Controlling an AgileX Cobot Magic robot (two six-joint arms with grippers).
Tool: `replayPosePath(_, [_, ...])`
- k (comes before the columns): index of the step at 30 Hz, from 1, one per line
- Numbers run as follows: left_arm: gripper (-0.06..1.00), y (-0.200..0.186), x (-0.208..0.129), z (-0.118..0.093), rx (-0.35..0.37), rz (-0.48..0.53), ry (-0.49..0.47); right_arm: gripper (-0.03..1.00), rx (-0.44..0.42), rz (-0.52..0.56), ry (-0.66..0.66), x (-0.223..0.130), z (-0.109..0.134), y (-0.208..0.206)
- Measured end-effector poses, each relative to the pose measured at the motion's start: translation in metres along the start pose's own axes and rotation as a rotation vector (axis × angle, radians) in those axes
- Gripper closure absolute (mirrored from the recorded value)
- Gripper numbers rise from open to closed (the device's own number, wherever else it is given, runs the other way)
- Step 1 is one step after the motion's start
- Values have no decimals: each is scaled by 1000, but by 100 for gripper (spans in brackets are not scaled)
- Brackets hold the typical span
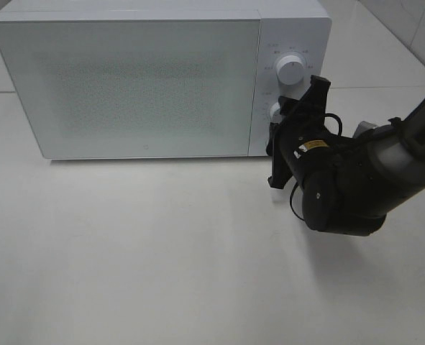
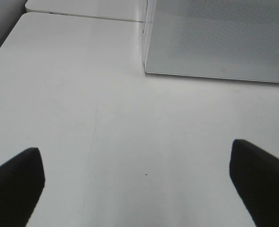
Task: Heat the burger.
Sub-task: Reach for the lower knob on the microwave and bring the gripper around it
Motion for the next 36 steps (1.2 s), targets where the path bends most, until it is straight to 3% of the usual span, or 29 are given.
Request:
replayPosePath(20, [-4, 0, 0, 0, 0, 0, 0, 51, 0, 0, 0, 0, 0, 0])
replayPosePath(28, [-4, 0, 0, 0, 0, 0, 0, 51, 1, -9, -75, 1, 0, 0])
replayPosePath(32, [-4, 0, 0, 0, 0, 0, 0, 45, -1, -8, -94, 1, 0, 0])
replayPosePath(36, [-4, 0, 0, 0, 0, 0, 0, 33, -19, -3, -137, -1, -4, -1])
Point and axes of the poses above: a point on each arm's last joint axis where the gripper is mounted, y pointing out along that axis toward the gripper, z along the wrist's bending axis when the last joint is at zero, x = y × z, the point moved 6 cm from there along y, pointing out along that axis toward the gripper, and after that the axes turned 7 degrees about y, right-handed, at the moved point
